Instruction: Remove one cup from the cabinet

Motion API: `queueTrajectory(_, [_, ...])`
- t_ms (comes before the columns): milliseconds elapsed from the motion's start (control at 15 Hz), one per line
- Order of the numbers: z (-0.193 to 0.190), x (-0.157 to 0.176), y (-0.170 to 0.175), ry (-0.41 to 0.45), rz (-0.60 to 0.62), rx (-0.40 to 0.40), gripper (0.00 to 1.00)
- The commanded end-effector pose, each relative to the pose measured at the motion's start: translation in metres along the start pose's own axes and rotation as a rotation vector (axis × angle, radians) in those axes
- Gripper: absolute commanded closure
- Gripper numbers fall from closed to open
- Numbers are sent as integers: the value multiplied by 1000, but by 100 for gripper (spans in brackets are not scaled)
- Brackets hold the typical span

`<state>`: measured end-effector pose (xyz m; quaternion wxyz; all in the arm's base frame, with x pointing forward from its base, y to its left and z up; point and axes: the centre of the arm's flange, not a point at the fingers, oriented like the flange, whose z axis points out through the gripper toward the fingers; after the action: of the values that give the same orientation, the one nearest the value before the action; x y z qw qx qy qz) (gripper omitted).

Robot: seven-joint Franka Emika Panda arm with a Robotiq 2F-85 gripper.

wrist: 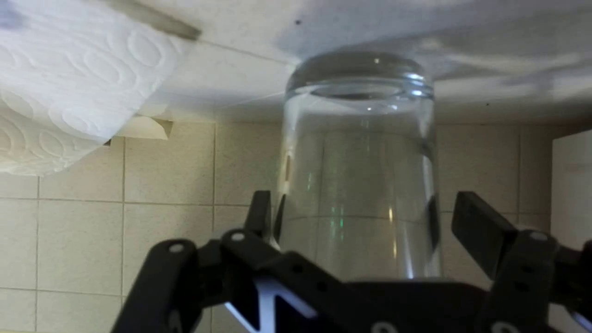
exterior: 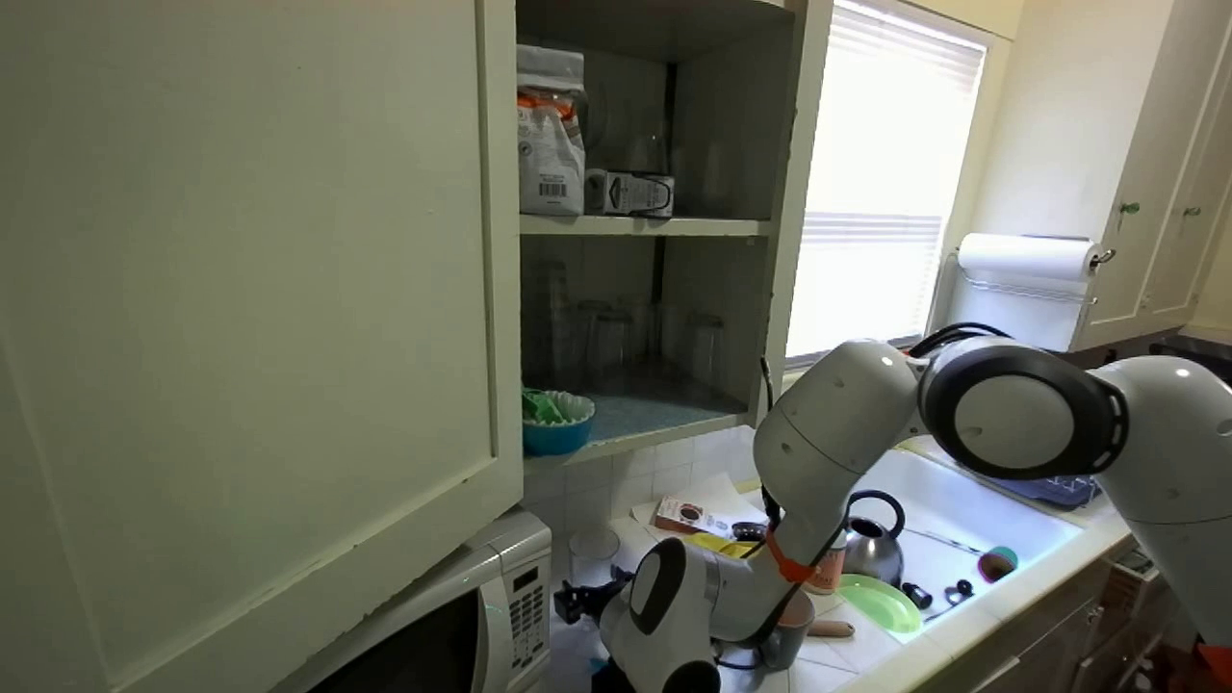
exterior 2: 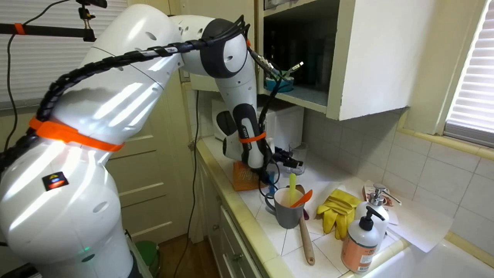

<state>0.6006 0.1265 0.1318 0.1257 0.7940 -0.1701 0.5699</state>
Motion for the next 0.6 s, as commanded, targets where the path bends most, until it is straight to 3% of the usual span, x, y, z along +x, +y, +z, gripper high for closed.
queueTrajectory(0, [-33,26,-4,-115,-20,-29,0])
queueTrajectory(333, [-60,60,-3,-212,-69,-120,0])
queueTrajectory(533, [-85,80,6,-355,-92,-75,0])
